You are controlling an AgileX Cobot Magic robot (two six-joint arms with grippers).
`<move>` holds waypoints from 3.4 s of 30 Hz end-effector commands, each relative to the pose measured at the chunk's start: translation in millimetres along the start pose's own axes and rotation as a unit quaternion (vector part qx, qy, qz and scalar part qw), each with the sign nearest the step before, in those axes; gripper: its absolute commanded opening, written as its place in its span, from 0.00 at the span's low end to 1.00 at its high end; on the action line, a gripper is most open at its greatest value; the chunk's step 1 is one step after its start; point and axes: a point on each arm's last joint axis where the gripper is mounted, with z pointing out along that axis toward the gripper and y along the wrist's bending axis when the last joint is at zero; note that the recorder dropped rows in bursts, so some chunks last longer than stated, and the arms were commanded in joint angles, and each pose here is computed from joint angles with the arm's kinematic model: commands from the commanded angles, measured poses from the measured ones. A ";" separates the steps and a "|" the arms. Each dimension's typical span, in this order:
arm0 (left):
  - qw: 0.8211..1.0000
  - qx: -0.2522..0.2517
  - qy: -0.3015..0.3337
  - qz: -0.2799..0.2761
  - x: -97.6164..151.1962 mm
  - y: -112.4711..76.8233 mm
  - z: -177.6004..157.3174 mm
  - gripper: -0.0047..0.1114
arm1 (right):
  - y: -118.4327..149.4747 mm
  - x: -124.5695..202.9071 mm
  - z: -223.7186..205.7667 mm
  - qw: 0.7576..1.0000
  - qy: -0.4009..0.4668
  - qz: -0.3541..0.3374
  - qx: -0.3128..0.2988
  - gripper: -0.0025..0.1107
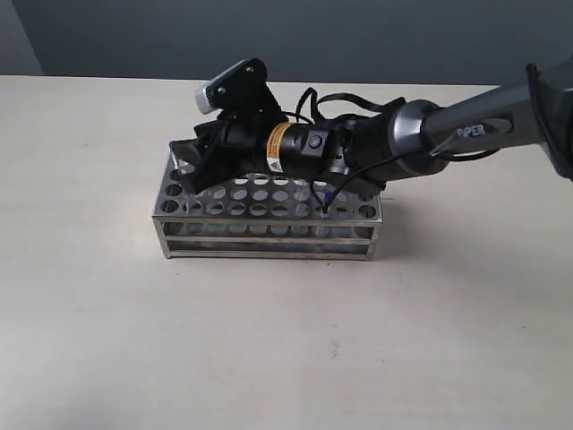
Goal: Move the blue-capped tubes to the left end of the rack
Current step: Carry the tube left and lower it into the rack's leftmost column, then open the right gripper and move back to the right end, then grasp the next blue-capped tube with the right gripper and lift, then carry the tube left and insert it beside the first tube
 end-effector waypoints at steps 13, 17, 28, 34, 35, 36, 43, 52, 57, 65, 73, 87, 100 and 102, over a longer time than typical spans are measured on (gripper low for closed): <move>1.000 -0.001 -0.001 -0.001 -0.4 0.2 -0.4 0.05 | -16.7 10.2 -186.0 0.993 -0.028 0.061 0.099 0.41; 1.000 -0.001 -0.001 -0.001 -0.4 0.2 -0.4 0.05 | -3.9 24.4 -192.3 0.993 -0.042 0.080 0.070 0.40; 1.000 -0.001 -0.001 -0.001 -0.4 0.2 -0.4 0.05 | -5.8 47.4 -180.9 0.995 0.004 0.087 0.058 0.40; 1.000 -0.001 -0.001 -0.001 -0.4 0.2 -0.4 0.05 | -7.4 66.1 -169.7 0.993 0.023 0.104 0.042 0.40; 1.000 -0.001 -0.001 -0.001 -0.4 0.2 -0.4 0.05 | -7.9 68.6 -168.6 0.993 0.027 0.107 0.043 0.40; 1.000 -0.001 -0.001 -0.001 -0.4 0.2 -0.4 0.05 | -8.3 70.6 -167.7 0.993 0.029 0.104 0.044 0.40; 1.000 -0.001 -0.001 -0.001 -0.4 0.2 -0.4 0.05 | -10.6 77.8 -163.1 0.994 0.025 0.098 0.047 0.40; 1.000 -0.001 -0.001 -0.001 -0.4 0.2 -0.4 0.05 | -11.9 87.7 -158.0 0.992 0.030 0.110 0.045 0.35; 1.000 -0.001 -0.001 -0.001 -0.4 0.2 -0.4 0.05 | -11.8 86.1 -157.9 0.993 0.021 0.112 0.043 0.16; 1.000 -0.001 -0.001 -0.001 -0.4 0.2 -0.4 0.05 | -10.2 77.5 -159.8 0.994 -0.002 0.104 0.035 0.01; 1.000 -0.001 -0.001 -0.001 -0.4 0.2 -0.4 0.05 | -5.0 27.8 -179.5 0.995 -0.078 0.048 0.037 0.01; 1.000 -0.001 -0.001 -0.001 -0.4 0.2 -0.4 0.05 | 25.2 -49.2 -97.8 0.991 -0.116 -0.049 -0.038 0.01; 1.000 -0.001 -0.001 -0.001 -0.4 0.2 -0.4 0.05 | 15.0 -28.0 -24.0 0.995 -0.077 -0.045 -0.044 0.01; 1.000 -0.001 -0.001 -0.001 -0.4 0.2 -0.4 0.05 | 14.2 -21.9 -20.9 0.996 -0.070 -0.040 -0.043 0.01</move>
